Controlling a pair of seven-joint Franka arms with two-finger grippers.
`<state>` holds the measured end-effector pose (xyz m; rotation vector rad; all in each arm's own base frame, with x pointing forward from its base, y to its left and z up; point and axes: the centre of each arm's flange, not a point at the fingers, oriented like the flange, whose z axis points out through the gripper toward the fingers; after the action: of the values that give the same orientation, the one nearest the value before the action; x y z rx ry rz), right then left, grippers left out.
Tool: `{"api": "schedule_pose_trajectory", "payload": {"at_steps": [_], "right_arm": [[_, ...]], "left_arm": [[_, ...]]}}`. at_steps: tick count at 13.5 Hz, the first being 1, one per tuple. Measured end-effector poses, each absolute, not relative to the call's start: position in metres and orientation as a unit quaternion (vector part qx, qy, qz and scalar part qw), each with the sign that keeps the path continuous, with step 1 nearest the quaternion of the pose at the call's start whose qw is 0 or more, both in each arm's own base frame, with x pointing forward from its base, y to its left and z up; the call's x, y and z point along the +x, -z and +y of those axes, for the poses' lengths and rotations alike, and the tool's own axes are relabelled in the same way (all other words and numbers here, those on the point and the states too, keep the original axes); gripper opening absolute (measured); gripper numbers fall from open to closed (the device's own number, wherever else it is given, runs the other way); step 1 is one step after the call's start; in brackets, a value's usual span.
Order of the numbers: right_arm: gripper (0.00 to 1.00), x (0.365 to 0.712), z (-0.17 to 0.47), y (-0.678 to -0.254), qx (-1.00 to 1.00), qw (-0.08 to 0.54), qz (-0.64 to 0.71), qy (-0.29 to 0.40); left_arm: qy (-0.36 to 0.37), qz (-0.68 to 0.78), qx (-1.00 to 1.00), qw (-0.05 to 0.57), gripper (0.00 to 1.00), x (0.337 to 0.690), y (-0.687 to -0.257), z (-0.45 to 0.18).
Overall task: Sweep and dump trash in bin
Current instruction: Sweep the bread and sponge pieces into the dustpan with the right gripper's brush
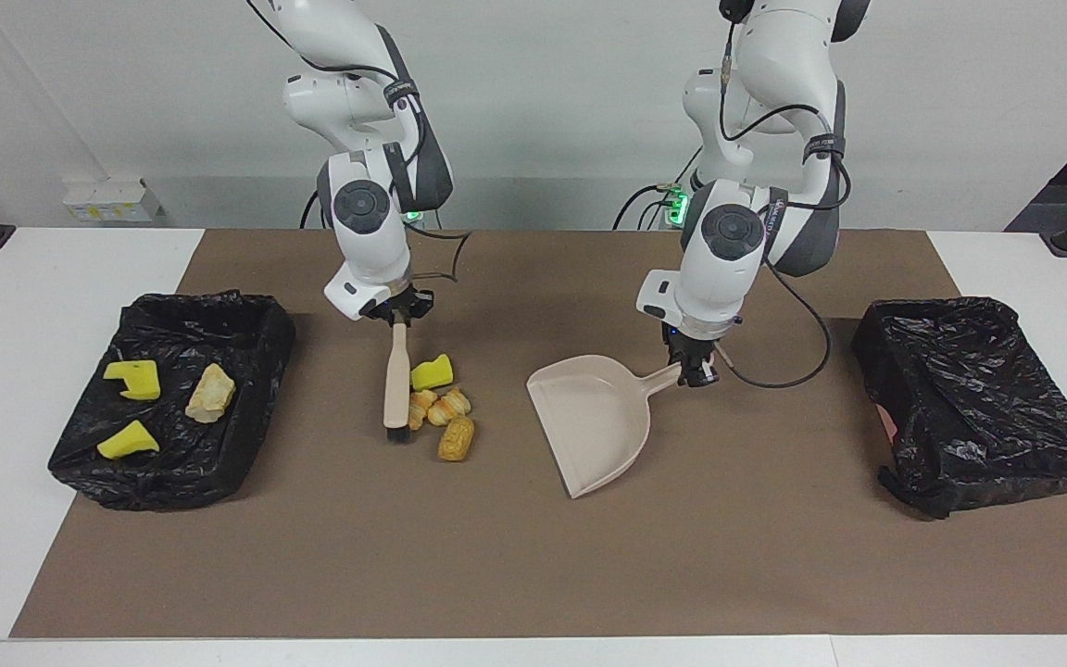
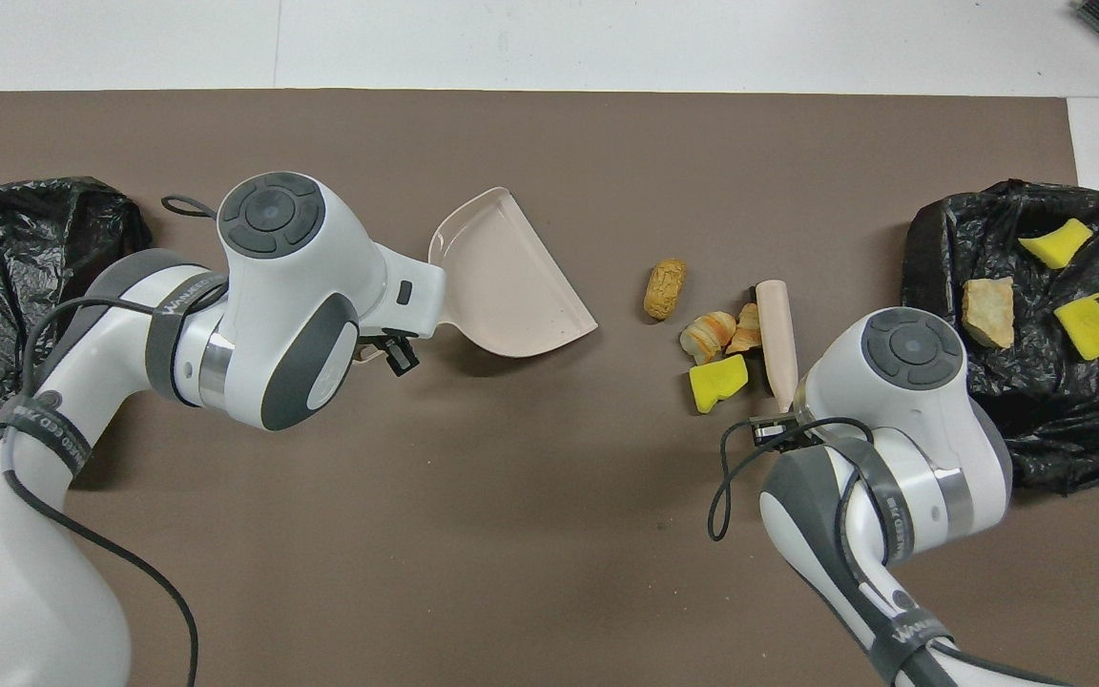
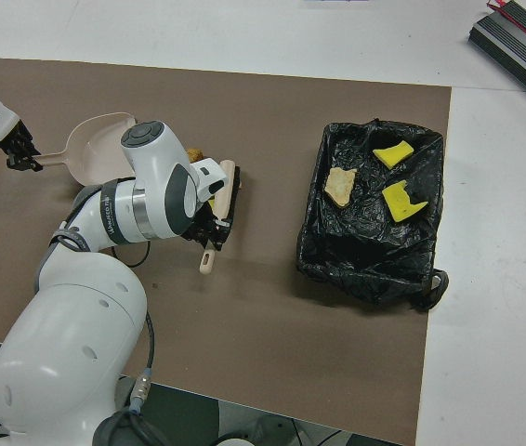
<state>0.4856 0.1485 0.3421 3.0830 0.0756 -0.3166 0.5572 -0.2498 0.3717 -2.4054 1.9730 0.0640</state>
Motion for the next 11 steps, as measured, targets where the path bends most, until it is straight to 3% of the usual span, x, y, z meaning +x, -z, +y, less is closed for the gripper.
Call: {"api": "schedule_pose_trajectory", "payload": {"at_steps": [4,11], "right_arm": [[0.26,0.493,0.159,-0.352,0.992,0.022,0.023,0.119],[0.26,0.513,0.127,-0.376,0.993,0.02,-0.002,0.119]], "left_arm": [[-0.003,0.65,-0.759,0.022,0.33,0.531,-0.354,-0.242],[-0.019,0.643,-0.765,0.025,0.33,0.527,-0.364,-0.243]]}}
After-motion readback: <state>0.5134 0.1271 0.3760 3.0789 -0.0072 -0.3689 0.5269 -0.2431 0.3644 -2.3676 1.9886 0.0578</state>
